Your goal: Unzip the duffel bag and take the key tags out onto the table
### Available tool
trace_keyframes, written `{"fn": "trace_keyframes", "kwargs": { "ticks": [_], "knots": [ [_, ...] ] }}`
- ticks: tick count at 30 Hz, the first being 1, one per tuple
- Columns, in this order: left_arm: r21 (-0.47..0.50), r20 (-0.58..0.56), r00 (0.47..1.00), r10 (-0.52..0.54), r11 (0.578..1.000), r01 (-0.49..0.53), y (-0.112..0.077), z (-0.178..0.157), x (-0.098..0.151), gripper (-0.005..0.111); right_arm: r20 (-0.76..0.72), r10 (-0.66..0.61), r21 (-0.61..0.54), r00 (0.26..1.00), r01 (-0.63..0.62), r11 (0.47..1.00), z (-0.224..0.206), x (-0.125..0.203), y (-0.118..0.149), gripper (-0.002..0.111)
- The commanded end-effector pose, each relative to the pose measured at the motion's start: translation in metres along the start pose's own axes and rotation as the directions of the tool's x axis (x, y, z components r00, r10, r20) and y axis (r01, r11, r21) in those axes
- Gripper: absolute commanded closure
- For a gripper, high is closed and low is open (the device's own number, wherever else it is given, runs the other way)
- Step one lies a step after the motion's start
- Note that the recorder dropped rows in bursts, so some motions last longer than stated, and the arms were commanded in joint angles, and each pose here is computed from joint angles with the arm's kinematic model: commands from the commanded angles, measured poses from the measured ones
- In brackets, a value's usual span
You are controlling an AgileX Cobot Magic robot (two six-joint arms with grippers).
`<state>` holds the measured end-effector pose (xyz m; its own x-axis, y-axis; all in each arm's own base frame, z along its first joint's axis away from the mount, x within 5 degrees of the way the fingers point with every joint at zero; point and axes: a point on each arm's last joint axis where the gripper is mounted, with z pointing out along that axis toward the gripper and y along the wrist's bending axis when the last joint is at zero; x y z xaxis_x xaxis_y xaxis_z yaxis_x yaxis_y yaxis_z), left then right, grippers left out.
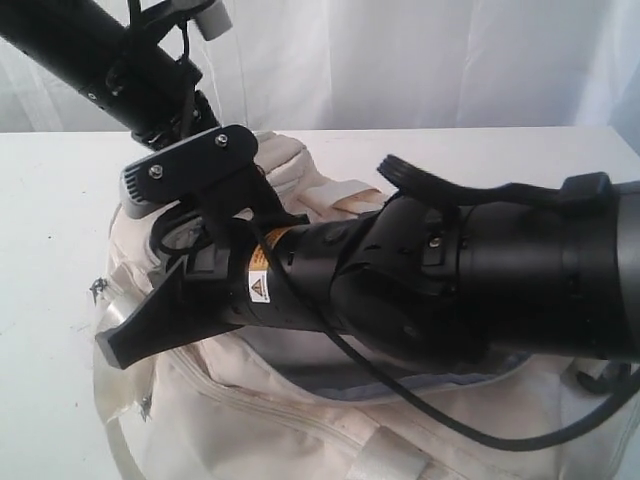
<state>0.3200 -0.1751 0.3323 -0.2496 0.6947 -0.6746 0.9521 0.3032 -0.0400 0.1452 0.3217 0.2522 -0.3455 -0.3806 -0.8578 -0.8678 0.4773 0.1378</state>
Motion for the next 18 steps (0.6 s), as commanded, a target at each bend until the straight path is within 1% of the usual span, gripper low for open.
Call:
{"fn": "trace_keyframes", "kwargs": {
  "ticks": [1, 6, 8, 10, 13, 16, 18],
  "knots": [
    [-0.05, 0.118, 0.993, 0.012, 0.999, -0.006, 0.011, 0.008, -0.009, 0.107, 0.019, -0.011, -0.032, 1.0, 0.012, 0.999, 0.0, -0.001, 0.012, 0.108],
    [-0.137, 0.251, 0.964, 0.088, 0.989, -0.055, 0.025, 0.016, -0.019, 0.107, -0.002, -0.006, -0.038, 1.0, 0.006, 0.999, 0.0, 0.001, 0.015, 0.108],
    [-0.179, 0.292, 0.951, 0.1, 0.983, -0.048, 0.031, 0.02, -0.021, 0.107, -0.017, -0.003, -0.041, 1.0, 0.002, 0.999, -0.001, 0.003, 0.018, 0.108],
    [-0.215, 0.319, 0.944, 0.088, 0.976, -0.018, 0.038, 0.024, -0.022, 0.107, -0.033, -0.008, -0.044, 0.999, 0.006, 0.999, -0.001, 0.005, 0.02, 0.108],
    [-0.232, 0.329, 0.942, 0.07, 0.973, 0.008, 0.046, 0.031, -0.02, 0.107, -0.053, -0.019, -0.055, 0.998, 0.016, 0.998, -0.002, 0.007, 0.026, 0.108],
    [-0.206, 0.328, 0.942, 0.073, 0.979, -0.004, 0.046, 0.033, -0.022, 0.107, -0.096, -0.021, -0.045, 0.995, 0.017, 0.999, -0.002, 0.011, 0.025, 0.108],
    [-0.22, 0.33, 0.941, 0.074, 0.975, 0.001, 0.048, 0.033, -0.022, 0.107, -0.142, -0.032, -0.033, 0.989, 0.028, 0.999, -0.005, 0.014, 0.024, 0.106]
  ]
}}
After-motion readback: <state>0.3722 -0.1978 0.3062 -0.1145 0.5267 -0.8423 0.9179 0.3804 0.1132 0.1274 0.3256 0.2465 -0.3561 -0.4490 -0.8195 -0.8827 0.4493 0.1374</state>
